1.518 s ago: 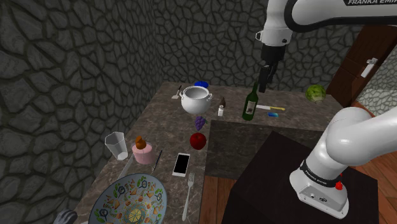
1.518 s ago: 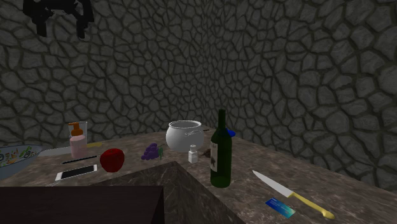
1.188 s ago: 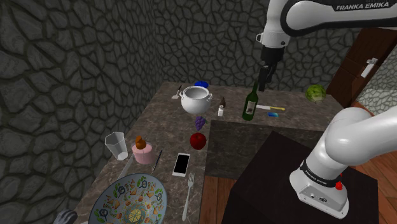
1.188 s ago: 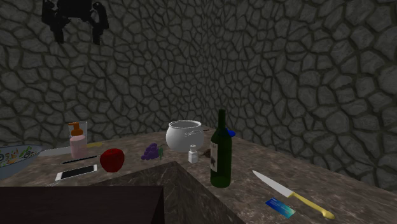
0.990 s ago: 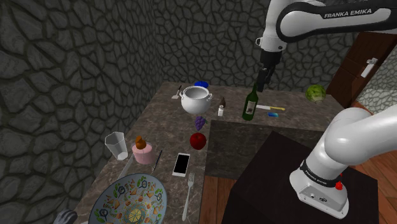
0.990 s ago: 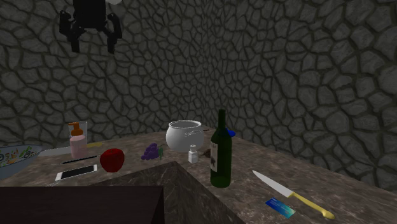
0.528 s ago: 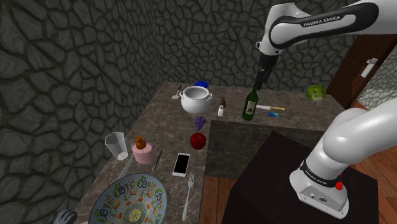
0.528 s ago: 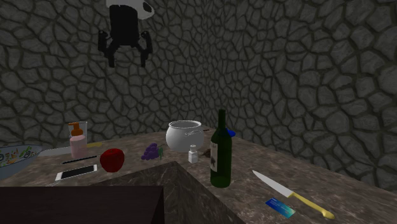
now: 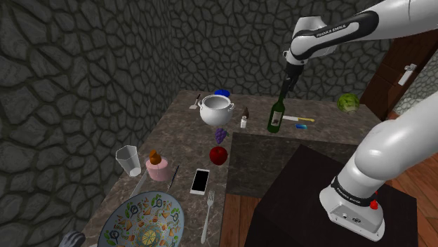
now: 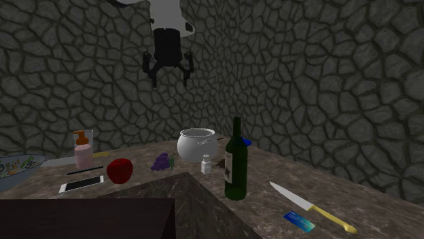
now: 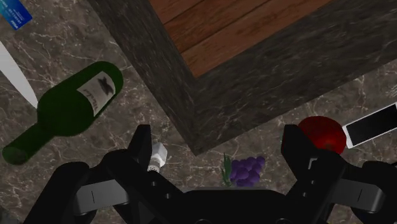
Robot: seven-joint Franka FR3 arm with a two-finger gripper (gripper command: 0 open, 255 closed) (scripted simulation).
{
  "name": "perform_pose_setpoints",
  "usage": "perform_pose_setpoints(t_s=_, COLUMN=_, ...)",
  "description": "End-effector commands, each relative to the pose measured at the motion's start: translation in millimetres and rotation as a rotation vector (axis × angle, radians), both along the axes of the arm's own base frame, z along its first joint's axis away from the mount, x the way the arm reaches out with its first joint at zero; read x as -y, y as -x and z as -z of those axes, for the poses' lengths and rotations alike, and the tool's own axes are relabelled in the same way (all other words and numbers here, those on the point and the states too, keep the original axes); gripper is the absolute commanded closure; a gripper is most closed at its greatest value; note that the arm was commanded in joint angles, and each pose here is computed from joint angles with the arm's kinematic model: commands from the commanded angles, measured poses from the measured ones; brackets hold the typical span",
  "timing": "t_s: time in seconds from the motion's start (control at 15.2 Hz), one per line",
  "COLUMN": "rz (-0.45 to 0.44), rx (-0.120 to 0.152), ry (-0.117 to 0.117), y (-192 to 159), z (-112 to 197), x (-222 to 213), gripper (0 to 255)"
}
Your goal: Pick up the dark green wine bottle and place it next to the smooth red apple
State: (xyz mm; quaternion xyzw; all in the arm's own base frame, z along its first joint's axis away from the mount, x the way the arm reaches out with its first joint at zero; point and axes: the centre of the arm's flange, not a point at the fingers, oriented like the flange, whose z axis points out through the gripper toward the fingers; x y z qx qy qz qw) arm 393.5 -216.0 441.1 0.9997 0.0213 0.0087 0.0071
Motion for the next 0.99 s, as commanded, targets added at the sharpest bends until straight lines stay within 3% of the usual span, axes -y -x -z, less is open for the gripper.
perform_pose_setpoints(t_s=0.0, rz=0.005, rx=0.01, ry=0.004, y=-6.9, z=13.7, x=23.6, gripper=0)
perform_pose_setpoints(t_s=0.92, rz=0.042, rx=0.073, ry=0.018, y=-58.1, z=85.3, x=180.5, gripper=0)
